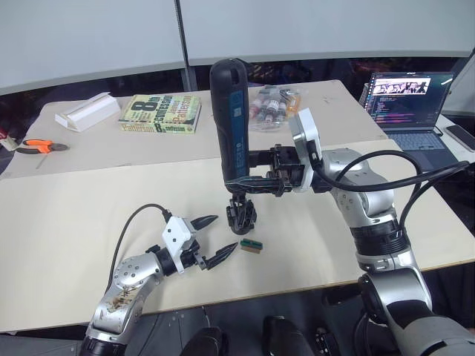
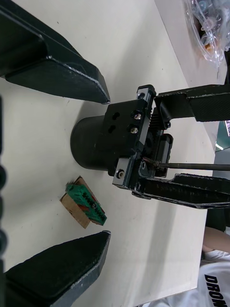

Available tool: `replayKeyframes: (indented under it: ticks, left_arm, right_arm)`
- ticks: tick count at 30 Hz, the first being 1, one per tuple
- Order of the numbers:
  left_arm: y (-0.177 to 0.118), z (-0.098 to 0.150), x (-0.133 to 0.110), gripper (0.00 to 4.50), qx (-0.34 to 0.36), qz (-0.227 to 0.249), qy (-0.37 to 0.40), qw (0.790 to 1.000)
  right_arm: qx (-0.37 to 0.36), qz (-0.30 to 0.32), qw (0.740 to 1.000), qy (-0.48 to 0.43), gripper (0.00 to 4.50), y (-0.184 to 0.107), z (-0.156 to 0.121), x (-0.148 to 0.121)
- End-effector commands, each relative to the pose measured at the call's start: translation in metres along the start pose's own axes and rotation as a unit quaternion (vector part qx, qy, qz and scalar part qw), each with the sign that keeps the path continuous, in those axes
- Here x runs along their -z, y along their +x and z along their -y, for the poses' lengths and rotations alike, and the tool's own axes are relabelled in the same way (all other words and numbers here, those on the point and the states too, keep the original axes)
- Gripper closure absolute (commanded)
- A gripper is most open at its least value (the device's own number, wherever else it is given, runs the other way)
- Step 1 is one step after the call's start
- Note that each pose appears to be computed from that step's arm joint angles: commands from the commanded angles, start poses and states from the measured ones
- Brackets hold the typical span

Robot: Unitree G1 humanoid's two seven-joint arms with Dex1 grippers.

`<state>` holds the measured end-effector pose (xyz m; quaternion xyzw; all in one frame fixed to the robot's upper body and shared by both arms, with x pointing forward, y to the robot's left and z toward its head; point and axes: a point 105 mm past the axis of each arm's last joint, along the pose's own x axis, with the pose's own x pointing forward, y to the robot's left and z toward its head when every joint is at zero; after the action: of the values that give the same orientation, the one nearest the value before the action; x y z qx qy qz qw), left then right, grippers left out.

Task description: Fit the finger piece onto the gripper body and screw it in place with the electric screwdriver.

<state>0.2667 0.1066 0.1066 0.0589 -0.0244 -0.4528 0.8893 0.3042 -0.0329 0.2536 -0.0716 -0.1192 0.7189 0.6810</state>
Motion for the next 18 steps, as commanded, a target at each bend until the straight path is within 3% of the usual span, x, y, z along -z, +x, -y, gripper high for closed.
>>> replayKeyframes:
  ticks: [1,18]
  left_arm:
    - [0.0001,0.0014,-0.0076,0.00,0.005,0.013,0.010,1.000]
    - [0.0001,0.0025,-0.0051,0.00,0.008,0.014,0.008,1.000]
  right_arm:
    - [-0.008,0.035,0.999,-0.029,2.57,0.0008,-0.0030,-0.0232]
    - [-0.007,0.039,0.999,-0.026,2.57,0.0001,-0.0008,-0.0294]
